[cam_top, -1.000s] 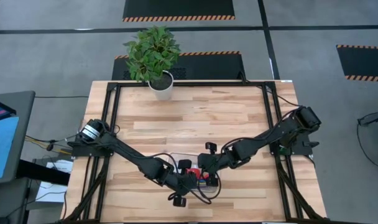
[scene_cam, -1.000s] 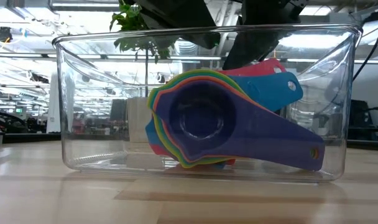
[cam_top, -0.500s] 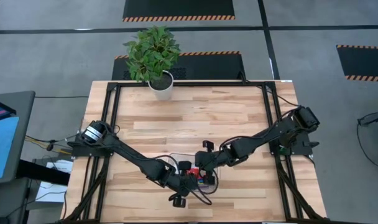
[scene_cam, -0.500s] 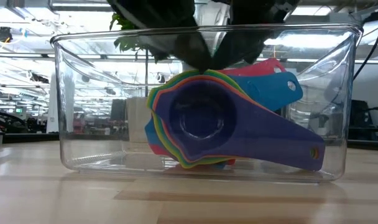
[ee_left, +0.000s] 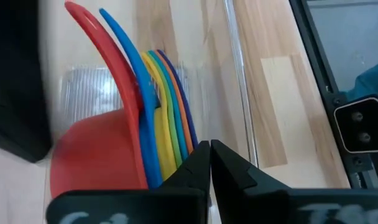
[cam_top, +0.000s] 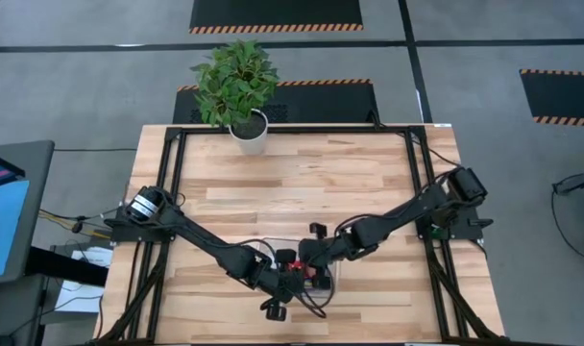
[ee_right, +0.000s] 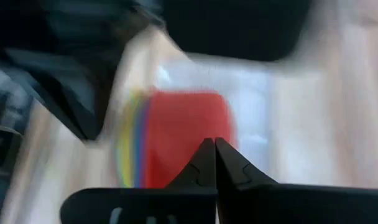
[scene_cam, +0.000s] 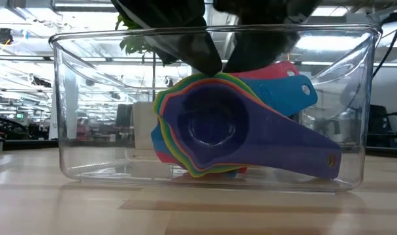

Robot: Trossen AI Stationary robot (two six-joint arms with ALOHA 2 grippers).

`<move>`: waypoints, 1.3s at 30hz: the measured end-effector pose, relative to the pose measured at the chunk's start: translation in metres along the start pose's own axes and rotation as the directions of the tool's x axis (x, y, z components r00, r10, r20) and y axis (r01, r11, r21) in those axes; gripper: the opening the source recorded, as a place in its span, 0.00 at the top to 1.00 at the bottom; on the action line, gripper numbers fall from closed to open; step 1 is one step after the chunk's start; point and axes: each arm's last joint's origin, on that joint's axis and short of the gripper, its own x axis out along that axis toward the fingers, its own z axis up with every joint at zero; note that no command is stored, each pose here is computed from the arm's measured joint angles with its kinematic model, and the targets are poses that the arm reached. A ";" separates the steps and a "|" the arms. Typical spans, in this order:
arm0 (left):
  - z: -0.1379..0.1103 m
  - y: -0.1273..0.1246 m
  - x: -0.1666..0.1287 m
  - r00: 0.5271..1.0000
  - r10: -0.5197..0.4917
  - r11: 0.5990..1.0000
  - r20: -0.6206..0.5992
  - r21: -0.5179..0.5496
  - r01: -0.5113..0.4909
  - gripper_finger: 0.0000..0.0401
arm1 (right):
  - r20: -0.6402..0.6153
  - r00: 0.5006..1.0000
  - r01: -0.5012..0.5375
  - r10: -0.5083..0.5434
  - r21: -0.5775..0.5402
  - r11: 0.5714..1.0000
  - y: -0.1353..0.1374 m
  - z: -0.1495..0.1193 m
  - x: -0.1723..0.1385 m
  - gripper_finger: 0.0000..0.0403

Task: Nest measuring cups in basket
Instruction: Put the colored stacked measuring cups into the transparent bin

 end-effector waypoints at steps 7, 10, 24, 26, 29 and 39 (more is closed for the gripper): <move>-0.003 0.001 0.000 0.999 -0.003 0.999 -0.036 -0.039 0.002 1.00 | 0.044 0.997 -0.066 0.065 0.021 0.998 0.012 0.000 0.020 0.97; -0.003 0.001 0.000 0.999 0.004 0.999 -0.035 -0.038 -0.005 1.00 | 0.041 0.997 -0.069 0.068 0.016 0.998 0.012 0.002 0.019 0.99; -0.003 0.005 -0.001 0.997 0.076 0.996 -0.024 -0.035 -0.077 1.00 | -0.013 0.993 -0.119 0.119 0.003 0.993 0.014 0.000 0.017 0.99; -0.003 0.005 -0.001 0.996 0.080 0.996 -0.026 -0.033 -0.081 1.00 | -0.022 0.990 -0.141 0.141 0.005 0.990 0.015 0.000 0.017 0.98; -0.004 0.005 -0.001 0.995 0.091 0.995 -0.038 -0.026 -0.092 1.00 | -0.033 0.986 -0.164 0.164 0.010 0.986 0.015 0.000 0.017 0.97; -0.007 0.008 -0.004 0.988 0.142 0.990 -0.058 -0.014 -0.143 1.00 | -0.050 0.981 -0.185 0.186 0.019 0.983 0.016 -0.002 0.017 0.97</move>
